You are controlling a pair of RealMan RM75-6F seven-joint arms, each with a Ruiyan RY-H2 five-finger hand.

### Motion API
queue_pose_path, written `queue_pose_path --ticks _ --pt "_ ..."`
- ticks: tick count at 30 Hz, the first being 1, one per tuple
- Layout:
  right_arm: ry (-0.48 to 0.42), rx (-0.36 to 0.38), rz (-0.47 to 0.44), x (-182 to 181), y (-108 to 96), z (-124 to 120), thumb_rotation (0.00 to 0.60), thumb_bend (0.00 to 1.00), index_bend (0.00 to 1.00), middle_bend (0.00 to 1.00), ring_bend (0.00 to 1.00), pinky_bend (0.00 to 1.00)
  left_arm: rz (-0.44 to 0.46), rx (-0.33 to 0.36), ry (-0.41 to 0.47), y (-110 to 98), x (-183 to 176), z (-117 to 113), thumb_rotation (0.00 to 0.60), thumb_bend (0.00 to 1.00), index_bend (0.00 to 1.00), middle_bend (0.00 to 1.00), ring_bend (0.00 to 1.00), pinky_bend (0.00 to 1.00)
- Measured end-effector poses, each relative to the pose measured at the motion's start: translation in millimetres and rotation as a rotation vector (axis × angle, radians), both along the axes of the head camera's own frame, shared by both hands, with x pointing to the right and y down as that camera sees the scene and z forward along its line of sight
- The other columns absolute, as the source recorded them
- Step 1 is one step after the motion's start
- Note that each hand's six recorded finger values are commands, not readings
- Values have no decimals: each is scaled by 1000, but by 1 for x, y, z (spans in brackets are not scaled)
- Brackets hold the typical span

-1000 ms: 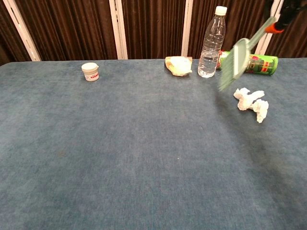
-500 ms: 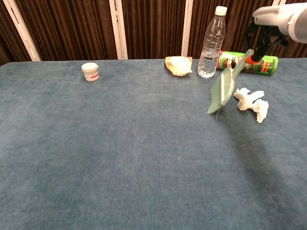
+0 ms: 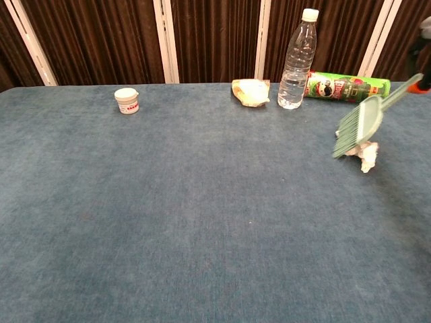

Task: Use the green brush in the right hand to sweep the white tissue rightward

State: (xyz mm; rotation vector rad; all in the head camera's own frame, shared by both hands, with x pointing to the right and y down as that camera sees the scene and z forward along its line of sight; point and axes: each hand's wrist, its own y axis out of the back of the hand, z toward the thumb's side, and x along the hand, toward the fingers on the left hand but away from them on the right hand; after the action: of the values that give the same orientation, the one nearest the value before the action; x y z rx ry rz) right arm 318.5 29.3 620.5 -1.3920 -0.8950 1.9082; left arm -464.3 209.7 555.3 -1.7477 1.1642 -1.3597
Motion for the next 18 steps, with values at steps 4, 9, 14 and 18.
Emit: queue_pose_path --ticks 4,9,14,18 --pt "45 0 34 26 2 -9 600 592 731 939 961 813 4 2 -2 1 2 0 600 0 0 0 0 17" --pt "101 -5 59 53 6 -18 600 593 731 939 961 813 5 1 -1 1 3 1 600 0 0 0 0 17" --pt "147 6 77 77 5 -30 600 593 732 939 961 813 3 3 -2 1 4 1 600 0 0 0 0 17" --pt "131 44 63 76 -2 -43 600 593 742 939 961 813 3 2 -3 1 4 1 600 0 0 0 0 17"
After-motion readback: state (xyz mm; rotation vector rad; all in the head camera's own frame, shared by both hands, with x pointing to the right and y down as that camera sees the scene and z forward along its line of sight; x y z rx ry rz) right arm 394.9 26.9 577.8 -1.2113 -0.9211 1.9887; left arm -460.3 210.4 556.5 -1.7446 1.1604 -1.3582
